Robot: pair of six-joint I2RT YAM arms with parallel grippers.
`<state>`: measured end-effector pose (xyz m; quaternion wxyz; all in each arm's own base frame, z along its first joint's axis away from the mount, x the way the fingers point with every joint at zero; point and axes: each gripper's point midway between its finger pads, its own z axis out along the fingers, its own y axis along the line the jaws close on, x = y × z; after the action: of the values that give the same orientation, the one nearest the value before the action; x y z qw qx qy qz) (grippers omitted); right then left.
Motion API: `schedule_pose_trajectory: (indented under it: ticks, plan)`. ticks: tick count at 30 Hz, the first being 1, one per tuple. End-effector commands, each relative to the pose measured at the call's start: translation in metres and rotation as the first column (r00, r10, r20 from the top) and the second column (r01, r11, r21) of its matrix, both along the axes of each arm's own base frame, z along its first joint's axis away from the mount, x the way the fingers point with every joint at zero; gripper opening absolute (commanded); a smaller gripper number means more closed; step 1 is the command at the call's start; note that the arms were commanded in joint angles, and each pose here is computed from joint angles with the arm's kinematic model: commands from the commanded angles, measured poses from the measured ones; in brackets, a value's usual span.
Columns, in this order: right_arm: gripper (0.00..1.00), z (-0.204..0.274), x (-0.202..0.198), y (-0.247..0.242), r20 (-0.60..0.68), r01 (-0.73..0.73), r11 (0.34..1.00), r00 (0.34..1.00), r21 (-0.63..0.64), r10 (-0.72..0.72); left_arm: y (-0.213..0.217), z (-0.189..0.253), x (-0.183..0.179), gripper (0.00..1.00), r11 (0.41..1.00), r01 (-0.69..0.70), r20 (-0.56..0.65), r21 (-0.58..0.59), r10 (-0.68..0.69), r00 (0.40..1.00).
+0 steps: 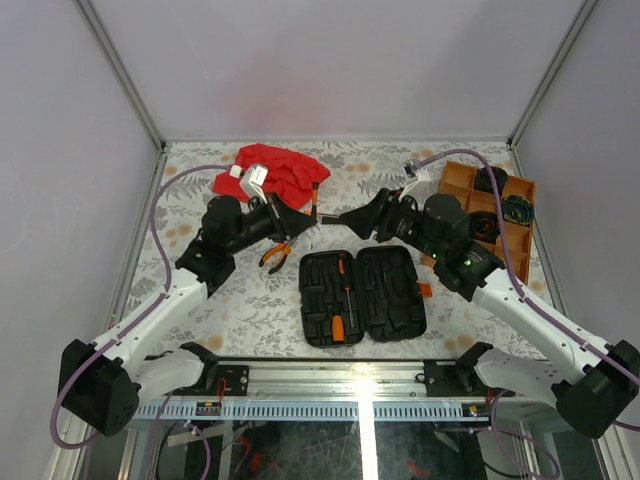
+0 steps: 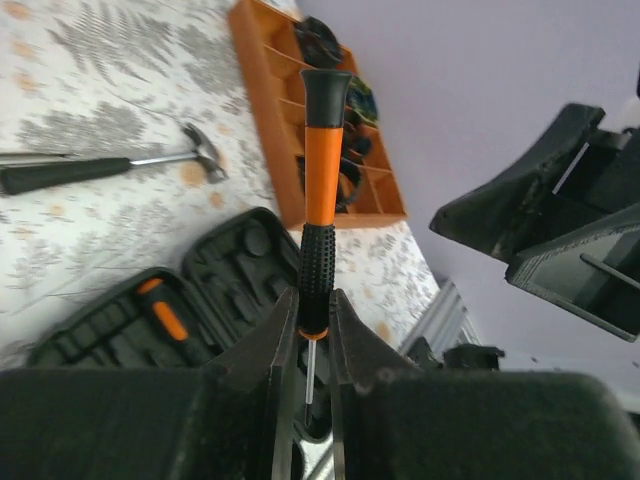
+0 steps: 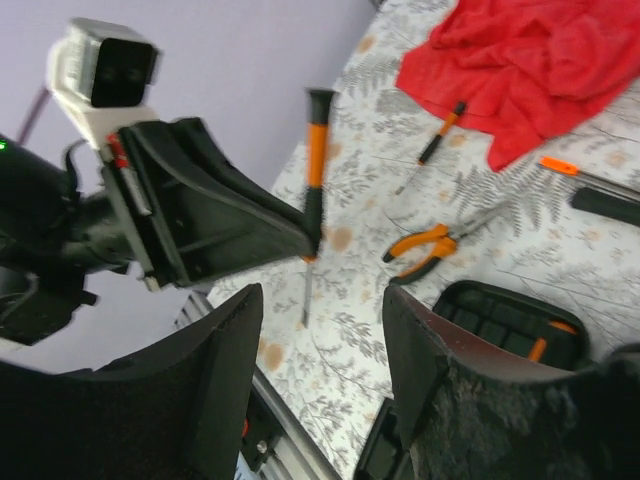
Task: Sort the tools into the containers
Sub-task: Pick up the screwdriver from the center of the board.
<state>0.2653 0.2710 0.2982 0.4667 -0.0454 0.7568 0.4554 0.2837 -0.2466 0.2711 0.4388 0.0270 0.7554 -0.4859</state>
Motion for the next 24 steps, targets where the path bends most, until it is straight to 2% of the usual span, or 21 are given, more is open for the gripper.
schedule_pose_trajectory:
  ticks: [1,6,13,17,20,24]
  plan:
    - [0.57,0.051,-0.011,0.021,0.173,-0.076,0.985,0.984,0.154,0.049,-0.028,0.021,-0.019,0.0,0.985,0.128,0.063,-0.118,-0.121,0.991]
    - [0.54,0.033,-0.01,0.025,0.133,-0.069,0.987,0.99,0.145,0.05,-0.046,0.02,-0.032,0.0,0.971,0.197,0.072,-0.138,-0.189,0.979]
    - [0.45,0.01,-0.002,0.025,0.048,-0.029,0.995,0.999,0.096,0.024,-0.054,0.024,-0.036,0.0,0.967,0.217,0.09,-0.131,-0.206,0.974]
    - [0.37,0.002,-0.001,0.031,0.026,-0.05,0.995,0.998,0.084,0.048,-0.057,0.019,-0.038,0.0,0.966,0.219,0.084,-0.135,-0.209,0.974]
    - [0.35,-0.005,0.0,0.034,0.004,-0.059,0.996,0.998,0.068,0.059,-0.058,0.018,-0.039,0.0,0.965,0.224,0.082,-0.139,-0.214,0.973]
    - [0.24,-0.009,0.0,0.035,-0.005,-0.059,0.996,0.998,0.068,0.059,-0.06,0.017,-0.04,0.0,0.964,0.227,0.082,-0.139,-0.218,0.973]
